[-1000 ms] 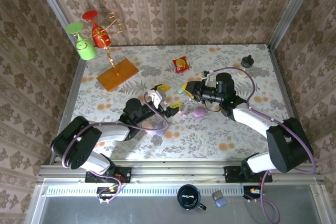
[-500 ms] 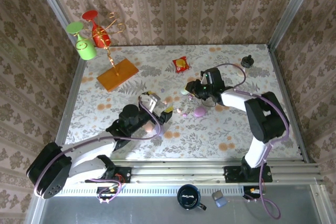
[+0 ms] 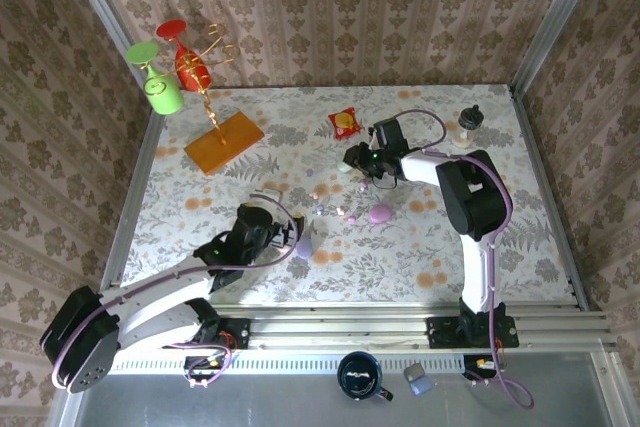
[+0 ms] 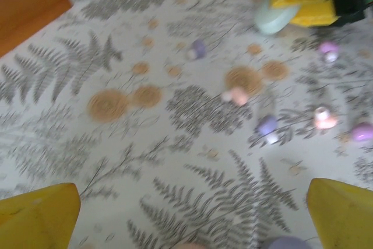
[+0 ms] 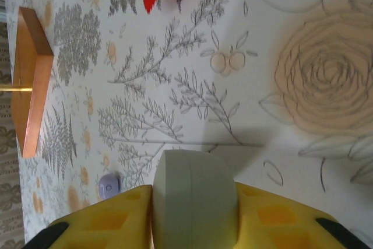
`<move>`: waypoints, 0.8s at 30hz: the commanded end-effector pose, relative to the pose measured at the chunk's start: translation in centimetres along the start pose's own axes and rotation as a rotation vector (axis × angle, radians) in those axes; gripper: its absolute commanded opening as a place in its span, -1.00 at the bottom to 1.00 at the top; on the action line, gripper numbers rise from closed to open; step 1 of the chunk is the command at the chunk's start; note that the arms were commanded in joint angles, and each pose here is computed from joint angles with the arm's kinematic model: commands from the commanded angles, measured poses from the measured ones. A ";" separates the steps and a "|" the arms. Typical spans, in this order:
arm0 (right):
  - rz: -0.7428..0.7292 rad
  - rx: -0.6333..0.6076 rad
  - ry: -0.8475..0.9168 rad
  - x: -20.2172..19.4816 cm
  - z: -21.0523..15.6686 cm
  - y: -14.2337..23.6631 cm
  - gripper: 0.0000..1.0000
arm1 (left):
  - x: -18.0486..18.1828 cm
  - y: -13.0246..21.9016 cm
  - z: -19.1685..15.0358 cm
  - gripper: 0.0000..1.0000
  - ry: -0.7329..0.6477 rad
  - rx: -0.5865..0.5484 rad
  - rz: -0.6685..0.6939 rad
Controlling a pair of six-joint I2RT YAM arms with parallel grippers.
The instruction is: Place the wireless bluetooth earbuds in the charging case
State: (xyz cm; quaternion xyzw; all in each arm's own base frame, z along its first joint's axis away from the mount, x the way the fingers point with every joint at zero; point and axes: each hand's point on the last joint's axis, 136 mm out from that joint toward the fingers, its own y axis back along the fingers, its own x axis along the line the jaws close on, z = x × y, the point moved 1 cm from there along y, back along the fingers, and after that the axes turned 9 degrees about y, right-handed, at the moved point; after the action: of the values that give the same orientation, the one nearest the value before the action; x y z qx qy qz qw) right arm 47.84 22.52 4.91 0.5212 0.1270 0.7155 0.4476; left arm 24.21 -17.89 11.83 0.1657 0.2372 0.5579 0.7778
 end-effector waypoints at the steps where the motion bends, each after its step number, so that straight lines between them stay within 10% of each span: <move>1: -0.073 0.009 0.007 -1.9 0.1 -0.2 -0.12 | 1.5 0.5 -0.3 1.00 0.054 0.032 0.097; 11: -0.110 -0.028 0.129 -0.6 2.0 4.0 0.45 | 4.1 0.5 -1.4 1.00 0.276 0.138 0.313; 24: -0.103 0.019 0.514 4.2 -4.7 10.2 0.56 | 7.8 -1.1 -2.0 1.00 0.510 0.335 0.366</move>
State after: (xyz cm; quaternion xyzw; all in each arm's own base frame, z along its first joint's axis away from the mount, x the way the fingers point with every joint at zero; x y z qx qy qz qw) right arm 41.08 20.64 12.30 0.3700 0.2169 0.7855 0.4462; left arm 26.43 -10.95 8.28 0.1723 0.4534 0.6790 0.5511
